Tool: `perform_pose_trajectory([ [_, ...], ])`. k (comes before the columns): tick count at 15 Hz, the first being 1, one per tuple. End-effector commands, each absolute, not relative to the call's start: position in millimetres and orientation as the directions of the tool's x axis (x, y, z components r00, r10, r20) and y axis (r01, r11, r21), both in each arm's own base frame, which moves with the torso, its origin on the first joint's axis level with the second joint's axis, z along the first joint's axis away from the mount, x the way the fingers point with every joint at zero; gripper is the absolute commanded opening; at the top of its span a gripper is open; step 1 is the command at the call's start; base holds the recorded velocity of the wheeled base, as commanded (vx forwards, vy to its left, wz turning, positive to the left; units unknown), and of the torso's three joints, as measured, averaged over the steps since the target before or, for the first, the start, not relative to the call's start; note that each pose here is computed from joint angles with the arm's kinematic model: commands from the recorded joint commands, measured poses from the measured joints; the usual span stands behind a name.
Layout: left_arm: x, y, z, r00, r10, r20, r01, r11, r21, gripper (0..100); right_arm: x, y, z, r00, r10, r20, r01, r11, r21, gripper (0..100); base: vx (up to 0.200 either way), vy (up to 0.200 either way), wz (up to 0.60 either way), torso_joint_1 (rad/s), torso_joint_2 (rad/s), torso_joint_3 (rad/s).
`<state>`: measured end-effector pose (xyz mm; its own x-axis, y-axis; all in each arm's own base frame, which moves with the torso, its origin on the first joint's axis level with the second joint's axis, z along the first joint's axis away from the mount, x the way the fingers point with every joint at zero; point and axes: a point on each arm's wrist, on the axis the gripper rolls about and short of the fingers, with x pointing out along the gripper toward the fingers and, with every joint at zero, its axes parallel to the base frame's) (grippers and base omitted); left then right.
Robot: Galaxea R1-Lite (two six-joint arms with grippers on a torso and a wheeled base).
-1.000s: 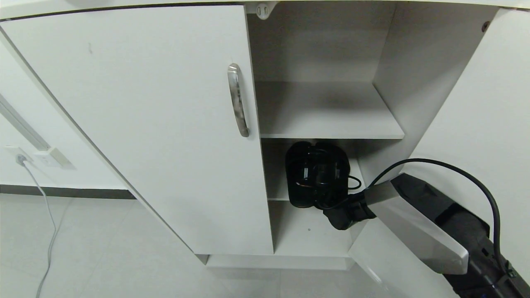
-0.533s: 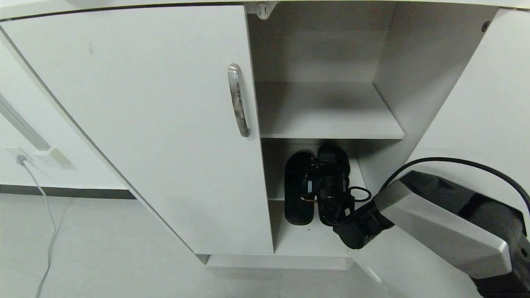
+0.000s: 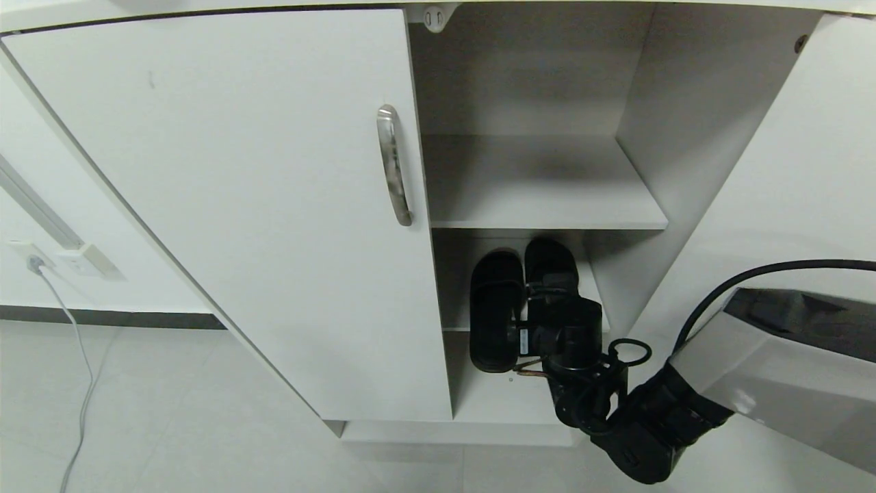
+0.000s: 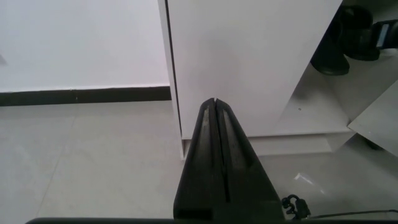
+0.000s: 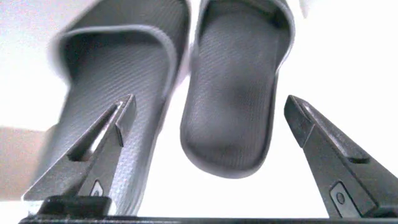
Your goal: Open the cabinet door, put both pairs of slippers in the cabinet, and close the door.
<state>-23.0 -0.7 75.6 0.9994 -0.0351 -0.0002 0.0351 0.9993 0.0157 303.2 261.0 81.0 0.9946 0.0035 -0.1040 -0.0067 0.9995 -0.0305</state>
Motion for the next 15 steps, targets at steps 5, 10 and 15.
perform_pose_trajectory([
  [5,-22.9,-0.7,75.6,0.999,-0.035,-0.002,0.035,0.999,0.015,0,287.2,261.5,92.3,0.995,0.033,-0.090,-0.034,0.999,-0.012,100,0.000,0.000,0.00,0.000,0.00,0.000],
  [10,-22.9,-0.7,75.6,0.999,-0.035,-0.002,0.035,0.999,0.015,0,285.4,263.0,91.1,0.995,0.039,-0.093,-0.040,0.999,-0.015,100,-0.160,0.000,0.00,0.001,0.00,0.001],
  [15,-22.9,-0.7,75.6,0.999,-0.035,-0.002,0.035,0.999,0.015,0,284.0,263.3,91.5,0.995,0.041,-0.089,-0.042,0.999,-0.012,100,-0.160,0.000,0.00,0.001,0.00,0.005],
])
